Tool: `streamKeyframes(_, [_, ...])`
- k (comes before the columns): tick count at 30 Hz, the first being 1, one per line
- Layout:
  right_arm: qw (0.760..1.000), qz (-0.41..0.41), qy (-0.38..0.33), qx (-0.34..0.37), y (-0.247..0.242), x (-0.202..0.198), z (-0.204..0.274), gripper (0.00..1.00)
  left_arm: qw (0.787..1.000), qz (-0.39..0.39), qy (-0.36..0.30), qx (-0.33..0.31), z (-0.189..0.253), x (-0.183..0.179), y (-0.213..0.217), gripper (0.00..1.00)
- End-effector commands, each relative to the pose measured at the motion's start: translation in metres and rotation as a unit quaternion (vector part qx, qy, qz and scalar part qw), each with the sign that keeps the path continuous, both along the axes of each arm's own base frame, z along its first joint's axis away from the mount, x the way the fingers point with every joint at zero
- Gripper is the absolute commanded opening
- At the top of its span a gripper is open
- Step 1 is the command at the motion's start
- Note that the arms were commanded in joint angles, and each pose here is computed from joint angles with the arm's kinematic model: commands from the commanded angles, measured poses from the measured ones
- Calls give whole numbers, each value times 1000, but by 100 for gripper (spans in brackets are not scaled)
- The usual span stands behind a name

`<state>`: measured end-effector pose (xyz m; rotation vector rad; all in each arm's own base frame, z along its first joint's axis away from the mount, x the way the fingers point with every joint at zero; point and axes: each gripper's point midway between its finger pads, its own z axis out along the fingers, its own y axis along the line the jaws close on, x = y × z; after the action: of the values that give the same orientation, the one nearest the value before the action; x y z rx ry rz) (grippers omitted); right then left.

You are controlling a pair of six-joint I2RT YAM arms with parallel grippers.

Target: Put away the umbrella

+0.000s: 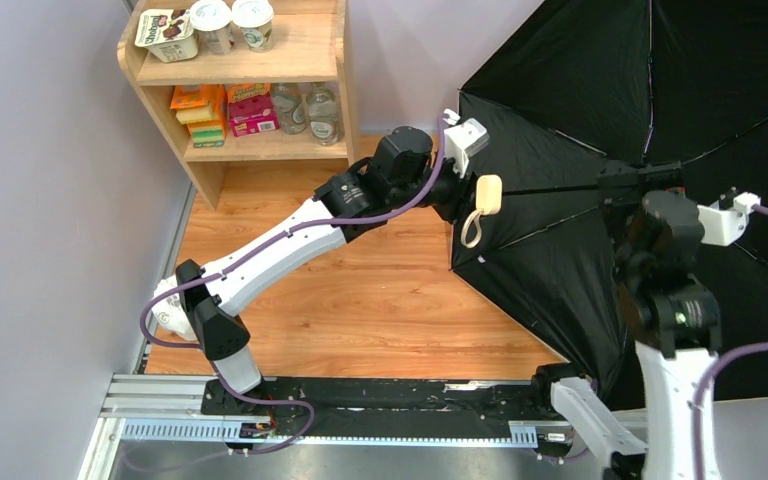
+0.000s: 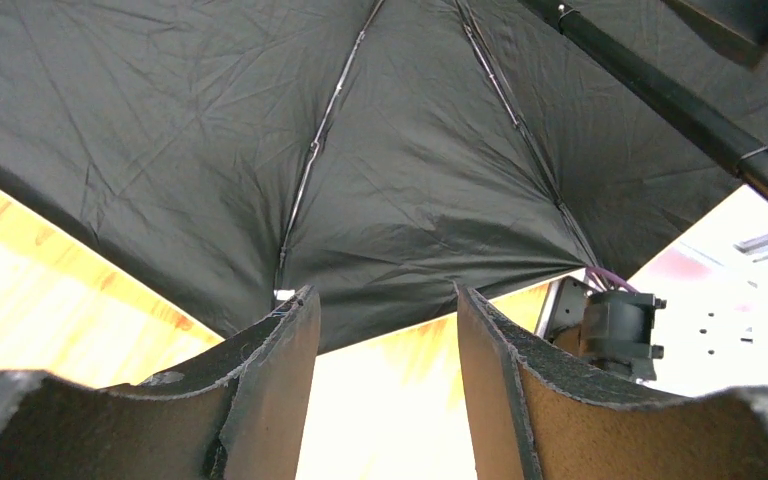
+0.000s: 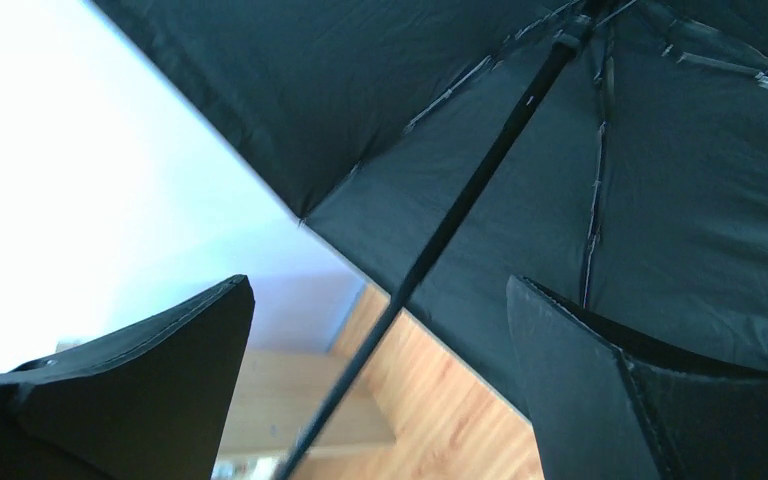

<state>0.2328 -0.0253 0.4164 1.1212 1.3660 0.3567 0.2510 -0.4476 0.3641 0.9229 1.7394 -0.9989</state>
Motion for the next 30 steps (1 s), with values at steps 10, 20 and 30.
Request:
streamKeyframes(10, [975,119,36,186,8,108,-73,93,999,-27,-11,-31,20,-13,-1,60])
streamKeyframes(20, [969,174,-44,171,18,127,-34,10,996,65,-44,43,-5,2,61,60])
streamKeyframes(30, [902,352,-244,-56,80,110,95,0,990,112,-32,-79,84,-38,164,69])
